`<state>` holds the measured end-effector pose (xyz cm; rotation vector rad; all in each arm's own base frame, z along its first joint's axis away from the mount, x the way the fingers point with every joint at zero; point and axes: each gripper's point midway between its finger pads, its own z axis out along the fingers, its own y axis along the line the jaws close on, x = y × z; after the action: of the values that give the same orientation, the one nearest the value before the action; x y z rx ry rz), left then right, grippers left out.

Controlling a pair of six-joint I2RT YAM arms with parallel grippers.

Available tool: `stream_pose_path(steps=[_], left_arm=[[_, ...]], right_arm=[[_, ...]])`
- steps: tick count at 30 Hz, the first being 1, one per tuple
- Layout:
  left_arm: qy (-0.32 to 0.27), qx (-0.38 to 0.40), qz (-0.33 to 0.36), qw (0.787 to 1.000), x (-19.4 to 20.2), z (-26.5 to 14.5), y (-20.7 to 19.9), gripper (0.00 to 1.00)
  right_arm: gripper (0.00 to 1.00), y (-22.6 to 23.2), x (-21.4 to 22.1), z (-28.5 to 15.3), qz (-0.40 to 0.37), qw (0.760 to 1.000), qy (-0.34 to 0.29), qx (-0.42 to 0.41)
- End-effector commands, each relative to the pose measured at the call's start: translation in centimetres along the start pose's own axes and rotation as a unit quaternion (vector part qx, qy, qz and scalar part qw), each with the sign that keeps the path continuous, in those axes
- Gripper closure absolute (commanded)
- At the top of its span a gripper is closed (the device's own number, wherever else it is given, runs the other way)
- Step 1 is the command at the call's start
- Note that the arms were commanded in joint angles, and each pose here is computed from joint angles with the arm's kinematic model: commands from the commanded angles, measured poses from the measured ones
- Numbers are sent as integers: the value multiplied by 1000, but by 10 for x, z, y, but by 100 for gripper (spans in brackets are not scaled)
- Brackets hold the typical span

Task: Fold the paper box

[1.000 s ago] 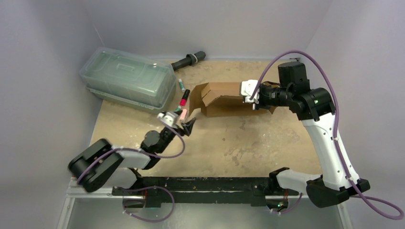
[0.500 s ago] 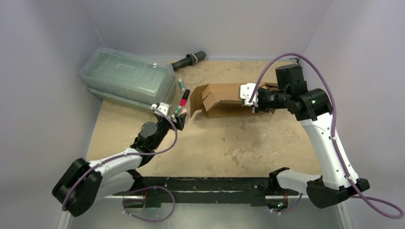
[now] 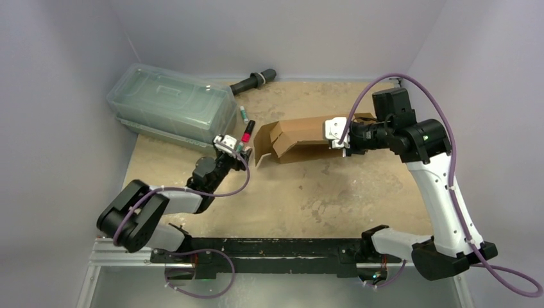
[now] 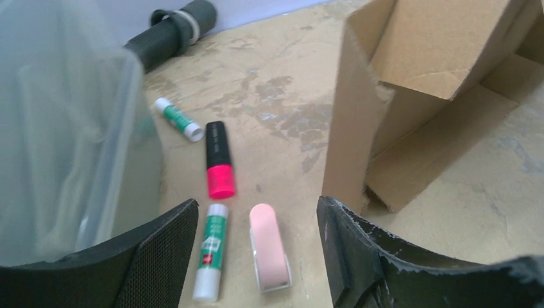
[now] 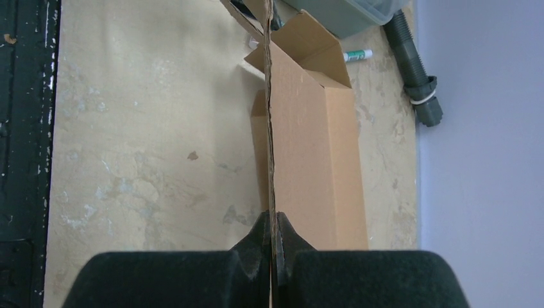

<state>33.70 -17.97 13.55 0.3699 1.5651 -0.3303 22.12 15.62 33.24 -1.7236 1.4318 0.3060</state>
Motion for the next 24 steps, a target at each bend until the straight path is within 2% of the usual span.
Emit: stream_pose_path(steps=[1,5,13,24], left_arm=[[-89,99,37,990,-40,22,-34,32],[-110,131,61,983,-41,33,-46,32],[-110,163,100,975,-34,55,-57,32],[-130,211,114,962,-35,61,-72,32]], right_arm=[[100,0,-19,-10,-21,999,-31,1],[100,0,-19,-10,-21,999,-30,-2],[100,0,-22,-9,-21,999,-34,-13],[100,-1,-23,-7,-18,999,-37,-24]])
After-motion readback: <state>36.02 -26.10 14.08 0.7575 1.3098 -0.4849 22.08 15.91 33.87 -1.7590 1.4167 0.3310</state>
